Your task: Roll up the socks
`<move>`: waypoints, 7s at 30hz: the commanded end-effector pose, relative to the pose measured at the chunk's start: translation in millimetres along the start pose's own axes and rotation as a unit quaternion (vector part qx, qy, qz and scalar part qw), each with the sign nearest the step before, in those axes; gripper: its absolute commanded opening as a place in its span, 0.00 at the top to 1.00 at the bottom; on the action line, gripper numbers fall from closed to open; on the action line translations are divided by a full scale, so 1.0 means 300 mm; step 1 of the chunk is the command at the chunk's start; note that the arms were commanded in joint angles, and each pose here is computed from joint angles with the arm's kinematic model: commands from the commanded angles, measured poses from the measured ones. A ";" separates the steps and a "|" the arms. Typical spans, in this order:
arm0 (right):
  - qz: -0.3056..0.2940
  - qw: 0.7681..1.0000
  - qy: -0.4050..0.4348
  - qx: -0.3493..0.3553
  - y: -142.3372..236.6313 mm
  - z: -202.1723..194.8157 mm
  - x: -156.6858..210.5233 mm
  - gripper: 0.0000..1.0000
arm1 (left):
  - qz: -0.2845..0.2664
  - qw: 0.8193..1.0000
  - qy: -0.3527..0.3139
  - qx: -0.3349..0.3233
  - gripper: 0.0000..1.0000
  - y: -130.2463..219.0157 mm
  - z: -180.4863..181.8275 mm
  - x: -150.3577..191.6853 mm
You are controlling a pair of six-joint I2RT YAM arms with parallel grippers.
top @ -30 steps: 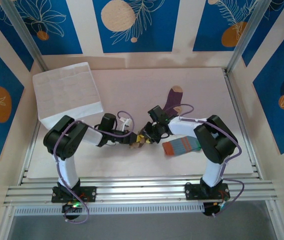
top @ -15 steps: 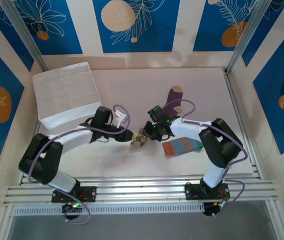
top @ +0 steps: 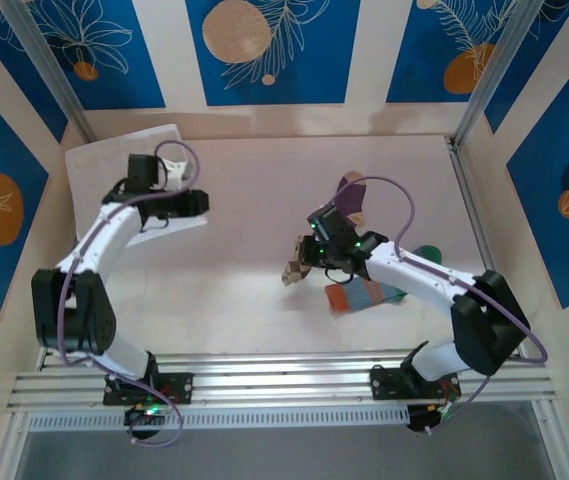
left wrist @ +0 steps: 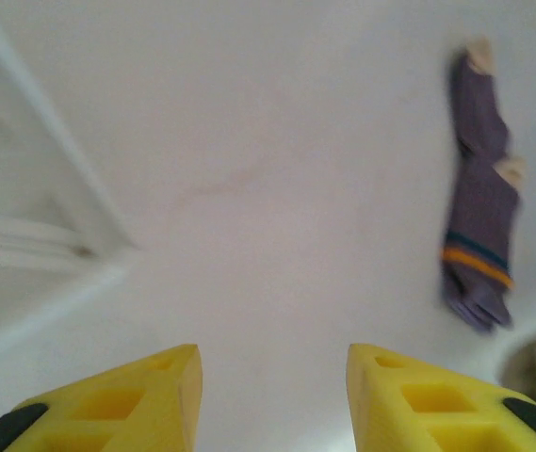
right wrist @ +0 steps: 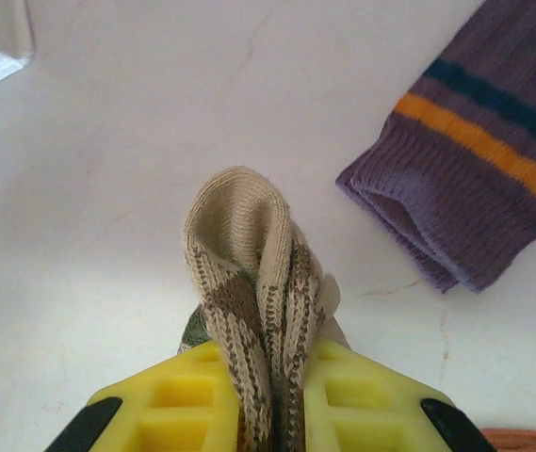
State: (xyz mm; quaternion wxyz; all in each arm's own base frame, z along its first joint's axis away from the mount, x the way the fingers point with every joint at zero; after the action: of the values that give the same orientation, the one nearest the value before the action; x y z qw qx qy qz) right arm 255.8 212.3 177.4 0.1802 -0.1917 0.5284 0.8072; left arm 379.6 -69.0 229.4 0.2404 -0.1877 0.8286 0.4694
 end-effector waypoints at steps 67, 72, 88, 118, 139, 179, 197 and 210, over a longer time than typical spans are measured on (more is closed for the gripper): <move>-0.140 0.879 0.440 -0.121 -0.218 0.275 -0.179 1.00 | 0.153 0.985 0.020 0.084 0.59 -0.136 -0.193 0.443; -0.141 0.878 0.441 -0.121 -0.211 0.254 -0.153 1.00 | 0.163 0.983 0.038 0.072 0.60 -0.143 -0.163 0.463; -0.175 0.865 0.442 -0.160 -0.061 0.223 -0.170 1.00 | 0.164 0.983 0.067 0.057 0.63 -0.147 -0.118 0.475; -0.056 0.894 0.423 -0.135 -0.373 0.143 -0.083 1.00 | 0.155 0.984 0.078 0.045 0.64 -0.129 -0.085 0.480; -0.061 0.913 0.367 -0.166 -0.351 0.138 -0.124 0.58 | 0.139 0.985 0.101 0.027 0.65 -0.106 -0.037 0.459; 0.080 0.996 -0.013 -0.026 -0.251 -0.072 -0.261 0.68 | 0.053 0.981 -0.052 0.180 0.67 0.107 -0.247 0.438; 0.065 0.985 0.143 -0.075 -0.362 0.184 -0.509 0.57 | 0.090 0.981 -0.084 0.151 0.69 0.072 -0.275 0.555; 0.084 0.961 0.243 0.105 -0.158 -0.123 -0.139 0.45 | 0.108 0.975 -0.142 0.130 0.69 -0.056 -0.338 0.529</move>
State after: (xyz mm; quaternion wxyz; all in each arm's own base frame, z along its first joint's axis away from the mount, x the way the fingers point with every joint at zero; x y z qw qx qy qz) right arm 332.7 196.3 157.3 0.0206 -0.2897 0.6323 0.7182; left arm 223.7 -166.0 159.4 0.2828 0.0114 0.8681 0.4079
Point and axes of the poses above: each hand's point on the last joint's axis, 136 mm out from that joint toward the fingers, its own y axis back along the fingers, its own z axis along the line the jaws close on, x = y × z, the point moved 7 cm from there along y, back along the fingers, and after that the axes turned 2 degrees about y, right-handed, at the moved point
